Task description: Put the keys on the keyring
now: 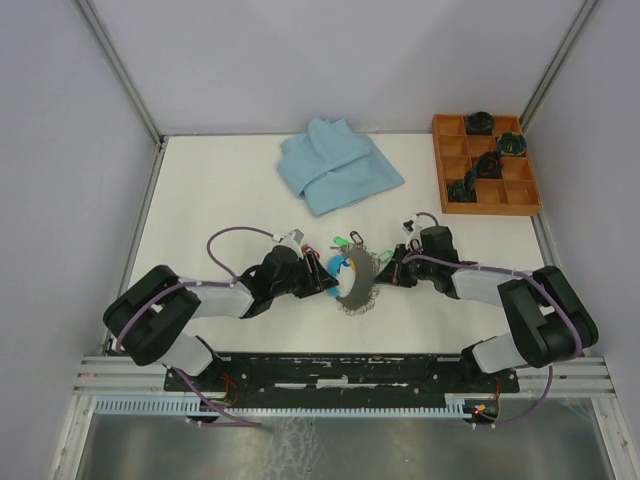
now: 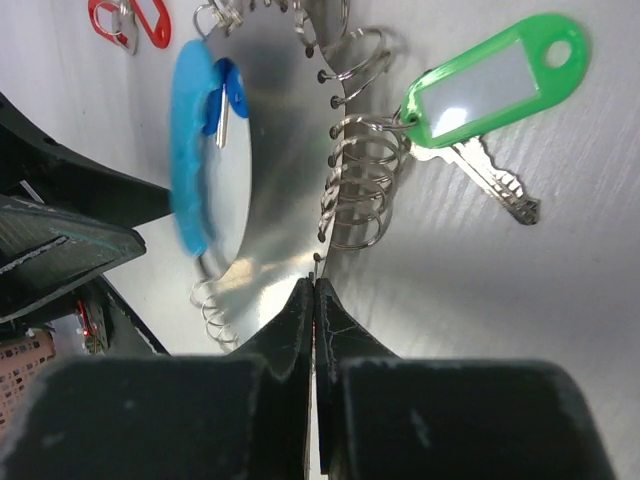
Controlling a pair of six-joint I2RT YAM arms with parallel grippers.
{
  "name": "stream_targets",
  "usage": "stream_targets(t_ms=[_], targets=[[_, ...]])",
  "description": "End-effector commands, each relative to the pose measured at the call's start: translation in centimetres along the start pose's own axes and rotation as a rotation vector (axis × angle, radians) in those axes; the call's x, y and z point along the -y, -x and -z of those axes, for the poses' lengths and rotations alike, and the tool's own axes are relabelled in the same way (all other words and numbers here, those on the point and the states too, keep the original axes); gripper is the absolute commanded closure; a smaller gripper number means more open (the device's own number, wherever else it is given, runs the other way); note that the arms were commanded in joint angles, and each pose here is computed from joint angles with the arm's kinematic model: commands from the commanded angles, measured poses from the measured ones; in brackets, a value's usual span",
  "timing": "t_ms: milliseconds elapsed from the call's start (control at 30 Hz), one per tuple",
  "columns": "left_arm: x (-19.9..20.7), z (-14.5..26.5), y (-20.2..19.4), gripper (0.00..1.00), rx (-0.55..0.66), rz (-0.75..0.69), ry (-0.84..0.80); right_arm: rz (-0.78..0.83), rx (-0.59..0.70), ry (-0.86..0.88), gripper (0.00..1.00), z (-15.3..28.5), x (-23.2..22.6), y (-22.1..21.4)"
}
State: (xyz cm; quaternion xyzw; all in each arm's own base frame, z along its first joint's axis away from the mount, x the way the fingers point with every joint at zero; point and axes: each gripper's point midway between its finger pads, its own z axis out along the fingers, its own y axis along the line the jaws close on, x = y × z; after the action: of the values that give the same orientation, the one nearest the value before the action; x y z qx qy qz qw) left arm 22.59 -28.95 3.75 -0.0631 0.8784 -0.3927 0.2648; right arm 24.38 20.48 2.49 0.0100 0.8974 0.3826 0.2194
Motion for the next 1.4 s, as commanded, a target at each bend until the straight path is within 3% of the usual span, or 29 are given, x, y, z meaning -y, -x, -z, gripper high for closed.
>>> stream_targets(t_ms=[0,300,600,933,1367], targets=[[1.3,0.8,1.7,0.43,0.051,-0.054,0.010,0.072,0.042,0.065,0.99,1.0,-2.7,1.9],[6.6,2.7,4.0,0.36,0.073,-0.087,-0.107,0.156,0.085,0.047,0.99,3.0,-4.2,3.4],[10.1,0.2,3.7,0.31,-0.006,-0.032,-0.249,0.197,0.095,0.040,0.99,3.5,-5.0,3.7],[10.1,-3.9,3.0,0.24,-0.090,0.103,-0.307,0.239,0.098,0.044,0.99,3.8,-5.8,3.8],[10.3,-5.8,2.6,0.25,-0.130,0.198,-0.381,0.286,0.099,0.079,0.99,4.0,-7.4,3.5]])
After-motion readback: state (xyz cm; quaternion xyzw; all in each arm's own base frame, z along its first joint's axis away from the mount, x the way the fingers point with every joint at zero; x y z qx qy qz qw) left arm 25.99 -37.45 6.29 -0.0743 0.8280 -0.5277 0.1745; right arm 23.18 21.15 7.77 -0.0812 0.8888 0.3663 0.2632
